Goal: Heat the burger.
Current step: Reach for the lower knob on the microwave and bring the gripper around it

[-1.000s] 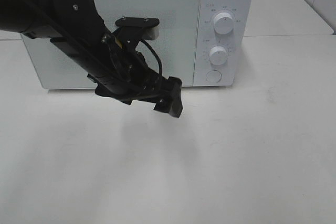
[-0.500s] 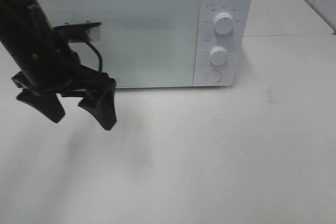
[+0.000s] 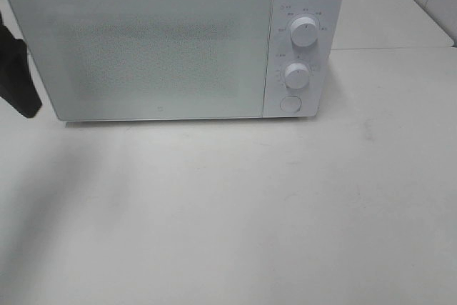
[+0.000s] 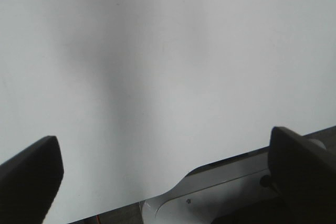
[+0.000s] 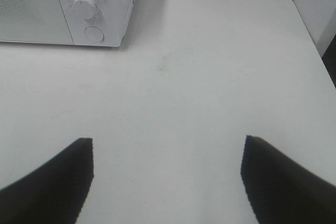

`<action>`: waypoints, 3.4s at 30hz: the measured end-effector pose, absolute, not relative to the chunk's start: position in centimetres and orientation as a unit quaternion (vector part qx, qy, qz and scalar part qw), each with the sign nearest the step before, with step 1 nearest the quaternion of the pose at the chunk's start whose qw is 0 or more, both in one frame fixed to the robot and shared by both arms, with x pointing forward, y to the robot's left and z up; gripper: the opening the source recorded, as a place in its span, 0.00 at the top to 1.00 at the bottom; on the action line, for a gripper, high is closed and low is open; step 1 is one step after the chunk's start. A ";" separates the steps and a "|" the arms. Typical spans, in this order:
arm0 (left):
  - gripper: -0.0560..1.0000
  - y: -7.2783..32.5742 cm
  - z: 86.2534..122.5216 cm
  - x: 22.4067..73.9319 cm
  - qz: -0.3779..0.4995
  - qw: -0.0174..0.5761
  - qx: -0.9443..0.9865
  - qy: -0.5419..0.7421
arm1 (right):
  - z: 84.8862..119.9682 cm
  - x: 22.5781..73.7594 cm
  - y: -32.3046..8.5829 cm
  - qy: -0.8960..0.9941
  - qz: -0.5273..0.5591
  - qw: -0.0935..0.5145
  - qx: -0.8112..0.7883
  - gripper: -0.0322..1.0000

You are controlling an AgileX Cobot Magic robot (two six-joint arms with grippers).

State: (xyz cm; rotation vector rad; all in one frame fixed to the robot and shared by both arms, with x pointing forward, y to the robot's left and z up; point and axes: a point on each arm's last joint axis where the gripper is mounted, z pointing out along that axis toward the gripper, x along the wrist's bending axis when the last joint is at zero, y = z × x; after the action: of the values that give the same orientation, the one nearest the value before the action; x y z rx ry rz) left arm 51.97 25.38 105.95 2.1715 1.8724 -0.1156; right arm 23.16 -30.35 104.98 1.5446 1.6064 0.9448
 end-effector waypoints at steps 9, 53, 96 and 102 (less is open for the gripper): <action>0.02 28.8 109.4 50.0 0.019 0.175 0.712 0.680 | 105.0 23.2 -30.4 0.621 0.365 0.353 0.597 0.24; 0.02 29.0 105.6 23.0 0.347 0.392 0.620 0.584 | 105.0 23.2 -30.4 0.621 0.365 0.353 0.597 0.24; 0.02 28.9 105.5 23.0 0.342 0.396 0.621 0.584 | 105.0 23.2 -30.4 0.621 0.365 0.353 0.597 0.24; 0.02 28.9 105.6 23.0 0.343 0.397 0.620 0.583 | 105.0 23.3 -30.3 0.623 0.362 0.350 0.599 0.24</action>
State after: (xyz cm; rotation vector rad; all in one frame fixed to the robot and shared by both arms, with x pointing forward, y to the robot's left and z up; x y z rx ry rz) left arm 23.02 28.94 105.56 1.5719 1.4781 0.8683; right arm 23.33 -30.34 105.01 1.5516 1.6143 0.9370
